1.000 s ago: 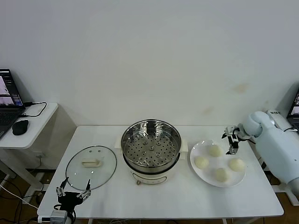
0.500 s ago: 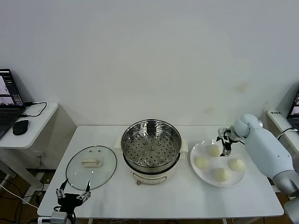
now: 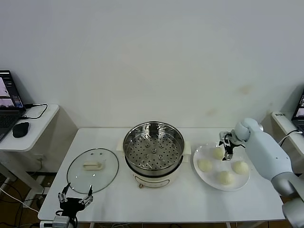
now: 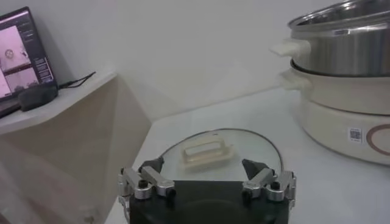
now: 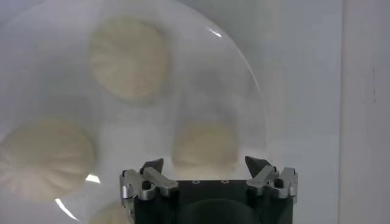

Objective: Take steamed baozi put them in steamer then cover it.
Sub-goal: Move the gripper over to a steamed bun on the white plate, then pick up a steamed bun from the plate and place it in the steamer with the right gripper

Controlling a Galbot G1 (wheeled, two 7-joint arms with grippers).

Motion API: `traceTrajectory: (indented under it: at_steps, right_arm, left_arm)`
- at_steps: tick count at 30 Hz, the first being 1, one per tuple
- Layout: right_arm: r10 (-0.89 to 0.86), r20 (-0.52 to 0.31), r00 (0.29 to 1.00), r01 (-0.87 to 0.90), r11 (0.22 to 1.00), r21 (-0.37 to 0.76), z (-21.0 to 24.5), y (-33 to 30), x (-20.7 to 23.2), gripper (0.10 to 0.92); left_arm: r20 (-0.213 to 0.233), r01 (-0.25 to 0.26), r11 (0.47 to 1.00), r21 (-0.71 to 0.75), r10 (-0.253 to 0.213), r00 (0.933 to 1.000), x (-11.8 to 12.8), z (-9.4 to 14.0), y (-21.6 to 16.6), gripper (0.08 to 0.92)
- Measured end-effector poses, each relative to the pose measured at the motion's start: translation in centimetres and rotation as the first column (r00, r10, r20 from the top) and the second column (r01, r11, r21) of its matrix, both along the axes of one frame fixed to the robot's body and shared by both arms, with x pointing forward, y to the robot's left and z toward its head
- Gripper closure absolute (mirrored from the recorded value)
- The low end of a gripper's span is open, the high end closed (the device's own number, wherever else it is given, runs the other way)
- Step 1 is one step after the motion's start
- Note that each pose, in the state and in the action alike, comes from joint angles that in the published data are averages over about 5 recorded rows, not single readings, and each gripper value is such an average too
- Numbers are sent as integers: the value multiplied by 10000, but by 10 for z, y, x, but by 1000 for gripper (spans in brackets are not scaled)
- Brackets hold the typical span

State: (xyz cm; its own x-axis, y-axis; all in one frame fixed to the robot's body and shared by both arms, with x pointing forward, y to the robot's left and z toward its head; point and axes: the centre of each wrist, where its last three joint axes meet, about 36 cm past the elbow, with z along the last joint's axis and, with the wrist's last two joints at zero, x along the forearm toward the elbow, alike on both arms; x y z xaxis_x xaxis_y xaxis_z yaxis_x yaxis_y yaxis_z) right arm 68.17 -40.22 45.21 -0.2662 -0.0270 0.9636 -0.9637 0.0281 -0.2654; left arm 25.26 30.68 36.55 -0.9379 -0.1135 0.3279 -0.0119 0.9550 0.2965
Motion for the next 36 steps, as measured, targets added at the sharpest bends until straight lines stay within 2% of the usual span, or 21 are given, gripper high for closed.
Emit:
traceTrajectory:
  at_steps: [4,8,21,28,36]
  right_arm:
    - [-61,-45,10000,61,10000,23,-2,-2,-1,367]
    - [-107,-67,9999,108,9999,115,-2,-3,-1,404]
    - [-227,85,9997,222,9981,571,32,-11,4,415]
    - [36,327,9995,-69,9950,992,77,-7,11,412]
    - [819,767,9937,-944,9797,1769,148,24,30,411]
  left_arm:
    - [-10,-22,10000,23,22,10000,0,-1,1,177]
    - [-20,-18,10000,-25,18,10000,0,-1,-1,177]
    - [7,-28,10000,-36,28,10000,0,-1,-2,177]
    - [120,-4,9999,-102,5,9999,1,1,-6,177]
    - [204,-13,10000,-88,15,9998,2,4,-5,177]
